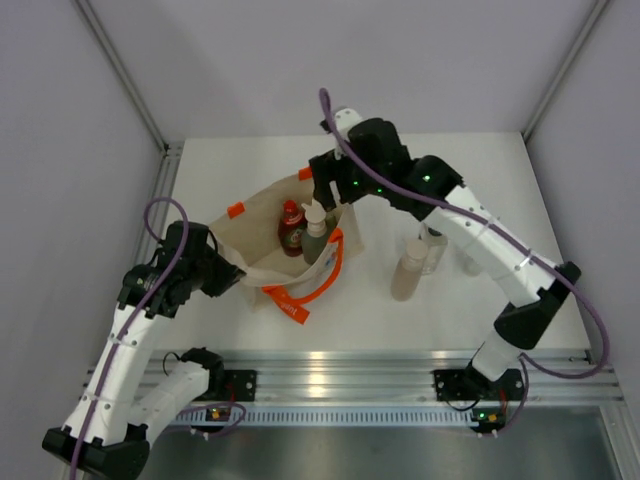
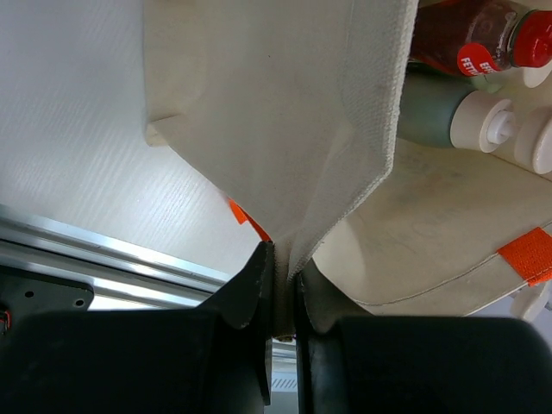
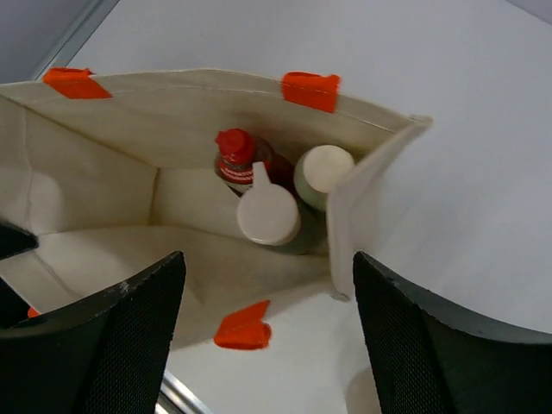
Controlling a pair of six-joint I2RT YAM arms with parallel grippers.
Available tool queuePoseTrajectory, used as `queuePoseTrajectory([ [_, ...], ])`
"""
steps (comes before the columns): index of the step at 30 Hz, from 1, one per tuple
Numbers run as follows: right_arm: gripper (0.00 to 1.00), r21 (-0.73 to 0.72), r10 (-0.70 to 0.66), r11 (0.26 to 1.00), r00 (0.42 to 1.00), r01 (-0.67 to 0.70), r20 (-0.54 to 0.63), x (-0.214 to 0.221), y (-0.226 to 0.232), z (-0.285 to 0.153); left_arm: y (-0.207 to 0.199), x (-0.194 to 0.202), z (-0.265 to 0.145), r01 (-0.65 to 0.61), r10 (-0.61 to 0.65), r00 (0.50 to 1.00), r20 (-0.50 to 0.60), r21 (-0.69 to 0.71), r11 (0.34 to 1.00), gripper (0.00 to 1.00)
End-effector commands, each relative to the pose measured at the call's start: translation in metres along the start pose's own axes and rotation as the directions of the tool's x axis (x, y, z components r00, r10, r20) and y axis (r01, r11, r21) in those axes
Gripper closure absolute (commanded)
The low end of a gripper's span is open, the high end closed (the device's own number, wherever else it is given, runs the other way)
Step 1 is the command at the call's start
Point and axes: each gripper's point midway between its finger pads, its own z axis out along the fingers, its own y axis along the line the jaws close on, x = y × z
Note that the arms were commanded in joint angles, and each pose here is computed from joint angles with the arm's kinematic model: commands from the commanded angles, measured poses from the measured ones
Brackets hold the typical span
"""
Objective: Take the personal care products out of the canvas bag
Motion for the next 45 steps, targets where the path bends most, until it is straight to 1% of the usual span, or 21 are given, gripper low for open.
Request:
queuePoseTrajectory([
  [1, 0.25, -0.094, -0.11, 0.99, 0.989, 0.1, -0.097, 0.015, 0.039, 0.011, 0.004, -0.007, 0.009, 0.015, -0.014, 0.999, 0.04, -0.023, 1.0, 1.0],
  [5, 0.26, -0.138, -0.125, 0.985, 0.978, 0.103, -0.166, 0.033, 0.054, 0.041, 0.002, -0.009, 0.008, 0.016, -0.016, 0.999, 0.047, -0.02, 1.0, 1.0],
  [8, 0.25, -0.15, -0.127, 0.984, 0.973, 0.099, -0.192, 0.04, 0.057, 0.052, 0.002, -0.008, 0.008, 0.015, -0.014, 0.999, 0.04, -0.022, 1.0, 1.0],
  [14, 0.24, -0.083, -0.155, 0.987, 0.954, 0.138, -0.256, 0.062, 0.043, 0.084, 0.001, -0.007, 0.01, 0.013, -0.012, 1.0, 0.029, -0.024, 1.0, 1.0],
  [21, 0.23, 0.027, -0.153, 0.986, 0.948, 0.167, -0.279, 0.069, 0.024, 0.105, 0.0, -0.003, 0.013, 0.004, -0.004, 1.0, 0.002, -0.029, 1.0, 1.0],
  [25, 0.23, 0.021, -0.148, 0.987, 0.946, 0.161, -0.29, 0.072, 0.021, 0.114, -0.001, -0.005, 0.011, 0.0, 0.0, 1.0, 0.008, -0.026, 1.0, 1.0],
  [31, 0.32, 0.006, -0.147, 0.988, 0.936, 0.157, -0.32, 0.083, 0.022, 0.124, -0.001, -0.006, 0.012, -0.005, 0.005, 1.0, 0.012, -0.028, 1.0, 1.0],
  [33, 0.34, 0.007, -0.147, 0.987, 0.934, 0.158, -0.326, 0.085, 0.021, 0.127, -0.001, -0.006, 0.013, -0.006, 0.007, 1.0, 0.01, -0.032, 0.999, 1.0],
  [36, 0.4, 0.006, -0.146, 0.988, 0.931, 0.157, -0.334, 0.089, 0.02, 0.13, -0.001, -0.006, 0.013, -0.008, 0.008, 1.0, 0.007, -0.034, 0.999, 1.0],
  [37, 0.46, 0.005, -0.146, 0.988, 0.93, 0.157, -0.336, 0.089, 0.021, 0.13, -0.001, -0.005, 0.013, -0.008, 0.008, 1.0, 0.006, -0.036, 0.999, 1.0],
  [39, 0.49, 0.004, -0.148, 0.987, 0.93, 0.159, -0.337, 0.09, 0.02, 0.131, -0.001, -0.006, 0.014, -0.01, 0.01, 1.0, 0.006, -0.037, 0.999, 1.0],
  [40, 0.61, 0.006, -0.148, 0.987, 0.93, 0.159, -0.337, 0.09, 0.02, 0.131, -0.002, -0.006, 0.014, -0.01, 0.01, 1.0, 0.008, -0.036, 0.999, 1.0],
  [42, 0.74, 0.01, -0.148, 0.987, 0.931, 0.16, -0.334, 0.088, 0.02, 0.13, -0.002, -0.006, 0.014, -0.01, 0.01, 1.0, 0.005, -0.038, 0.999, 1.0],
  [43, 0.81, 0.014, -0.148, 0.987, 0.933, 0.161, -0.329, 0.087, 0.019, 0.129, -0.002, -0.006, 0.014, -0.01, 0.01, 1.0, 0.005, -0.038, 0.999, 1.0],
  [45, 0.92, 0.021, -0.146, 0.987, 0.939, 0.16, -0.313, 0.08, 0.019, 0.126, -0.002, -0.006, 0.015, -0.011, 0.012, 1.0, 0.006, -0.039, 0.999, 1.0],
])
